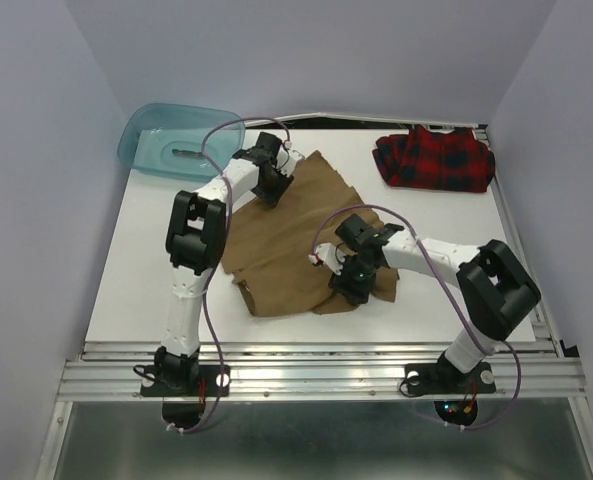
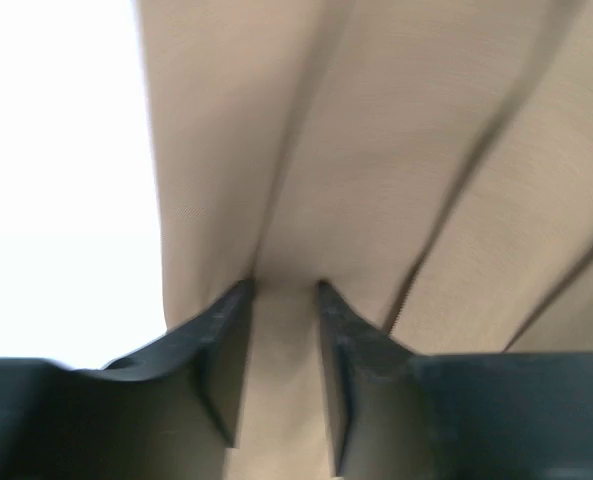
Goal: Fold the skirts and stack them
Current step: Flatten the skirt out, then fold the skirt
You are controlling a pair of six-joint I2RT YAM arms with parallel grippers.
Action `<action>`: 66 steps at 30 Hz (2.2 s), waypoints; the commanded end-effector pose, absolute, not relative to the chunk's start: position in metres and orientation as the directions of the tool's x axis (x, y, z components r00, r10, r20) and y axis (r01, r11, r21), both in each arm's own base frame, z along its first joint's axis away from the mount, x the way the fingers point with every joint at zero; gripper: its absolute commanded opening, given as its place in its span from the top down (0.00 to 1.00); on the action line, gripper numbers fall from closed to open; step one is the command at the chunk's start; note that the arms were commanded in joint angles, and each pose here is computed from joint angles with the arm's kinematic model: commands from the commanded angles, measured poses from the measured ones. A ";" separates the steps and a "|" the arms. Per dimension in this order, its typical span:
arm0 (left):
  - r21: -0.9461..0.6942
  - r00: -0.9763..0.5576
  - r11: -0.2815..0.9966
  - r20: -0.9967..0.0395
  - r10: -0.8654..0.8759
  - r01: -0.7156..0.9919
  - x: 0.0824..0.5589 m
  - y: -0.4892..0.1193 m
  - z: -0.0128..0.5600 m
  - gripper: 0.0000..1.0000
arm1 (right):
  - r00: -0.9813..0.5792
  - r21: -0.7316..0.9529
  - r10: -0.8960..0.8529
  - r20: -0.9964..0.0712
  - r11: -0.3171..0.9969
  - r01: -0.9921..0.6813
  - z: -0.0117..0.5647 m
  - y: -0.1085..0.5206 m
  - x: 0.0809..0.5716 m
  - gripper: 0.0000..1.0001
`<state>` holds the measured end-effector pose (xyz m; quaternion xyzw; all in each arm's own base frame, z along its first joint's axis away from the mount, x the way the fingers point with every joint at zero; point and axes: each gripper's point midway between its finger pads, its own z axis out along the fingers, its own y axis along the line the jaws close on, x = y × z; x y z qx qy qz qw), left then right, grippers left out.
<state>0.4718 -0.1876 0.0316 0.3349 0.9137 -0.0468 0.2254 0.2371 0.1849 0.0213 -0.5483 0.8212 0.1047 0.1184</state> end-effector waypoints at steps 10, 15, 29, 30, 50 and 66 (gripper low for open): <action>0.146 -0.430 0.692 -0.688 0.585 0.707 0.414 -0.163 0.200 0.49 | -0.412 0.088 -0.721 -0.557 0.442 -0.893 0.140 0.234 0.265 0.38; 0.077 -0.418 0.548 -0.562 0.714 0.833 0.324 -0.142 0.155 0.50 | -0.413 0.048 -0.755 -0.509 0.454 -0.890 0.120 0.230 0.280 0.36; 0.063 -0.558 0.572 -0.155 0.815 0.818 0.237 -0.048 0.028 0.56 | -0.451 0.030 -0.820 -0.351 0.472 -0.881 0.045 0.192 0.256 0.38; 0.069 -0.560 0.574 -0.150 0.815 0.816 0.239 -0.047 0.025 0.57 | -0.447 0.023 -0.819 -0.359 0.471 -0.882 0.049 0.192 0.256 0.38; 0.249 -0.137 0.281 -0.472 0.871 0.927 0.208 -0.092 0.145 0.26 | -0.164 -0.153 -0.877 -0.451 0.257 -0.954 0.075 0.178 0.233 0.28; 0.371 0.020 0.131 -0.378 0.926 0.919 0.203 -0.119 0.072 0.21 | -0.162 -0.270 -0.914 -0.372 0.273 -0.923 0.027 0.164 0.247 0.61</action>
